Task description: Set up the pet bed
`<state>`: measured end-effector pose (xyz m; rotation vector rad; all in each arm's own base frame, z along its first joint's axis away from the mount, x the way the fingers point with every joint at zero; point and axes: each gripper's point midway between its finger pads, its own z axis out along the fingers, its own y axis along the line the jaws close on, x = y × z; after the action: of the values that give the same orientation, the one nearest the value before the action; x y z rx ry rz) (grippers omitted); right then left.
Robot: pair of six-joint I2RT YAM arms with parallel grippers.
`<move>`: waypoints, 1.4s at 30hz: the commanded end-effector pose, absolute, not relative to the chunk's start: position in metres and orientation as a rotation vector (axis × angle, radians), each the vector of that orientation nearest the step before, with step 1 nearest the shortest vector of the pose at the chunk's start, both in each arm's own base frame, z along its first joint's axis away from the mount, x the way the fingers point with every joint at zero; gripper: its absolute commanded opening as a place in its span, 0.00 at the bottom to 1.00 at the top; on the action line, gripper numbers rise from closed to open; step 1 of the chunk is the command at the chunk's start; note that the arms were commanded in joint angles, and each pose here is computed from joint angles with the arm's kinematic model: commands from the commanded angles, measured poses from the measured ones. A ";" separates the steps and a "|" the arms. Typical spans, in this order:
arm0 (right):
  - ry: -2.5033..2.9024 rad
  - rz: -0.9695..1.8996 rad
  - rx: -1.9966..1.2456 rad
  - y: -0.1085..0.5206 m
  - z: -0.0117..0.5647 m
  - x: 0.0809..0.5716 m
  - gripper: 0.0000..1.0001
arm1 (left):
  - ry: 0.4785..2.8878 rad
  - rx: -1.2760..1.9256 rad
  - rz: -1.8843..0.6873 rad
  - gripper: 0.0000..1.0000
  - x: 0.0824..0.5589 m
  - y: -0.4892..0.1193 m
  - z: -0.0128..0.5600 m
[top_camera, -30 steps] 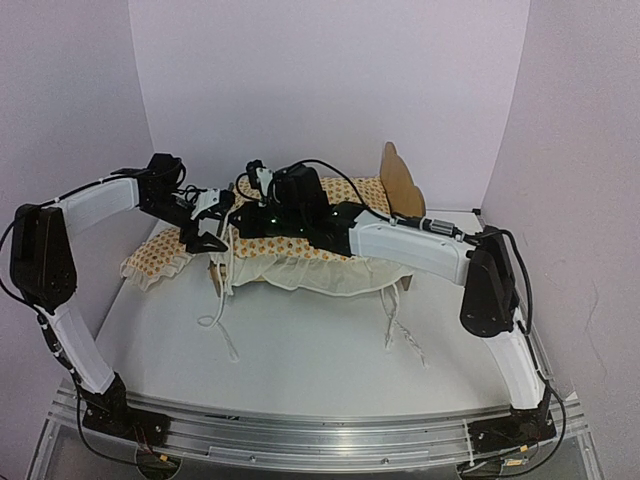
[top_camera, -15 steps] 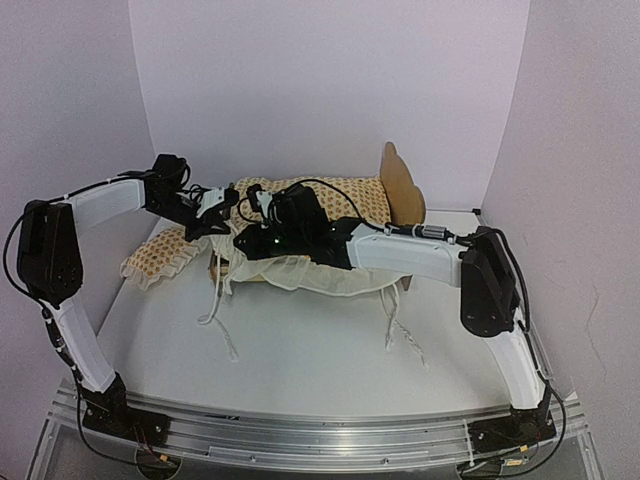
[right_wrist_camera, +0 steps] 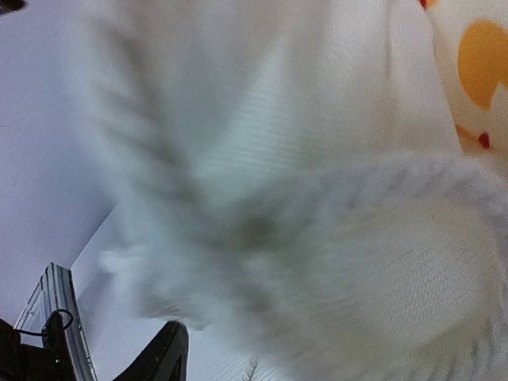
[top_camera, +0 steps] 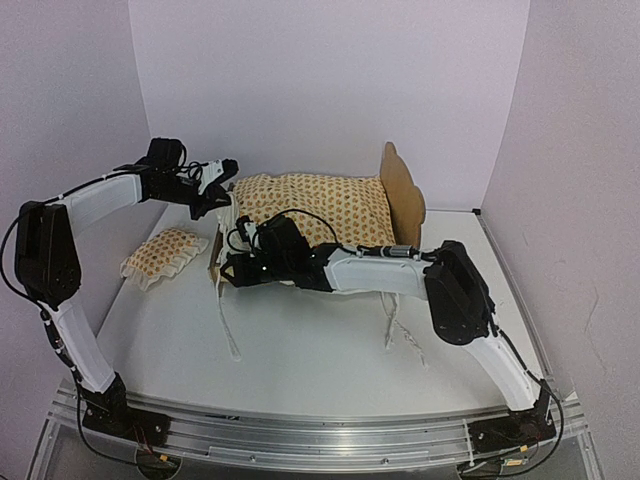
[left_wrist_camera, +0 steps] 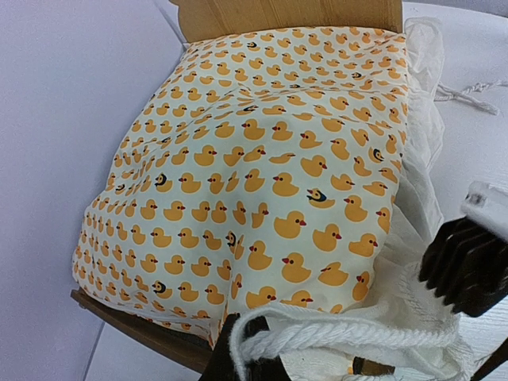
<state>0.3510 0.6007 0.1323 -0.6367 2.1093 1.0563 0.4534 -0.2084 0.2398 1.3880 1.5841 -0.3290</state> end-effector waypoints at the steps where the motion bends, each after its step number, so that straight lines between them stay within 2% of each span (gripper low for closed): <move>1: 2.007 1.143 -0.545 0.617 0.149 0.367 0.48 | 1.506 1.359 -0.288 0.00 0.453 -0.208 0.272; 5: 1.968 1.191 -0.599 0.620 0.158 0.359 0.49 | 1.517 1.362 -0.285 0.00 0.452 -0.207 0.264; 11: 1.858 1.254 -0.558 0.599 0.190 0.346 0.59 | 1.531 1.357 -0.291 0.00 0.451 -0.206 0.260; 17: 1.779 1.319 -0.462 0.606 0.214 0.358 0.56 | 1.528 1.353 -0.297 0.00 0.452 -0.208 0.263; 25: 1.866 1.204 -0.326 0.603 0.169 0.382 0.54 | 1.533 1.300 -0.301 0.00 0.460 -0.208 0.275; 28: 1.858 1.206 -0.330 0.608 0.167 0.385 0.49 | 1.540 1.310 -0.312 0.00 0.458 -0.209 0.273; 32: 1.844 1.237 -0.345 0.611 0.176 0.382 0.18 | 1.547 1.313 -0.316 0.00 0.457 -0.208 0.269; 33: 1.850 1.239 -0.349 0.611 0.175 0.380 0.12 | 1.549 1.311 -0.316 0.00 0.458 -0.208 0.269; 37: 1.912 1.159 -0.322 0.596 0.156 0.381 0.00 | 1.548 1.288 -0.296 0.00 0.463 -0.207 0.274; 42: 1.958 0.936 -0.413 0.590 0.141 0.394 0.00 | 1.553 1.301 -0.294 0.00 0.463 -0.207 0.271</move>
<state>0.3816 0.5947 0.1251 -0.3540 1.9690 1.1056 0.4557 -0.2072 0.2339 1.3317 1.6291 -0.3506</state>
